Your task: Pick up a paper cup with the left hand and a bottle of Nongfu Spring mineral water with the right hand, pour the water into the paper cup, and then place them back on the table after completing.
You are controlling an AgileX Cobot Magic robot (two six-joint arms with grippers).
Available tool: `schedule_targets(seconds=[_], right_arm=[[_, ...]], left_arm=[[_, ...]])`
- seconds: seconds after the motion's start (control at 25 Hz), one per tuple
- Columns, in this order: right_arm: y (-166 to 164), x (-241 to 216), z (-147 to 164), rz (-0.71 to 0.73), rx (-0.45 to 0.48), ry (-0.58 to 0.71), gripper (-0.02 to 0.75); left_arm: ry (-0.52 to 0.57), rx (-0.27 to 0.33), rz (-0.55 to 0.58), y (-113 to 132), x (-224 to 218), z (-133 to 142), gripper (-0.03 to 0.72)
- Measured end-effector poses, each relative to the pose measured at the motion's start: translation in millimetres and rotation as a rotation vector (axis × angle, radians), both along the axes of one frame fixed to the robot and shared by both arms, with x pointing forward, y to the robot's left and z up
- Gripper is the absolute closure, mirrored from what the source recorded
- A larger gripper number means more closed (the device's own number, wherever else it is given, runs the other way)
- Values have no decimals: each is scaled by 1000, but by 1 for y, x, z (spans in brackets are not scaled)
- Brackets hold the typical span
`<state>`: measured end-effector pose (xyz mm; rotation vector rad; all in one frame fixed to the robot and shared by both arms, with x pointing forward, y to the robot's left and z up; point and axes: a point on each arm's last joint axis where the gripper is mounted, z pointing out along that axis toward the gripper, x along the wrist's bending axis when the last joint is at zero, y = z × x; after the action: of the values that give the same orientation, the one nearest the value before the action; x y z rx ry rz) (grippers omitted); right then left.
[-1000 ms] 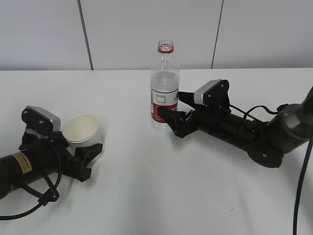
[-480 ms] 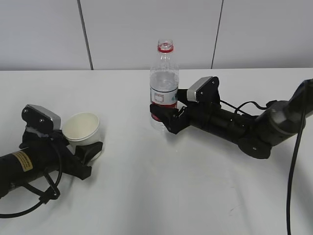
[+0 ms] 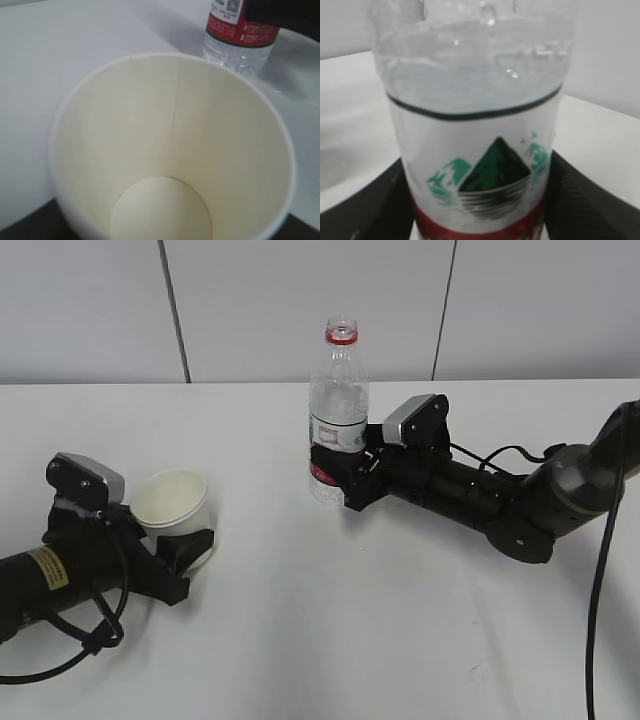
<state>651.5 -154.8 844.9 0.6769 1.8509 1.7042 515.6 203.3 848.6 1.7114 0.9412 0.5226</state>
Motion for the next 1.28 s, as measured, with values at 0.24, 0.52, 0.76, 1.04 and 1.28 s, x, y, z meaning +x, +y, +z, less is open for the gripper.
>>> schedule_targets(seconds=[0.24,0.52,0.76,1.04,1.28], right_arm=[[0,0,1,-1,-1,0,279],[-1,6,18,-11,-179,-59,284],[3,21,29,38,-331,-125,286],[8,43,48,87,-482,-227,288],[13,57,69,133,-578,-346,288]], left_arm=[[-55,-43,-52,-8,16,17,257],[16,-14,-107,-14,23,31,258],[52,7,-110,-14,26,45,258],[101,59,-113,-12,25,51,258],[79,59,-101,-14,36,59,258]])
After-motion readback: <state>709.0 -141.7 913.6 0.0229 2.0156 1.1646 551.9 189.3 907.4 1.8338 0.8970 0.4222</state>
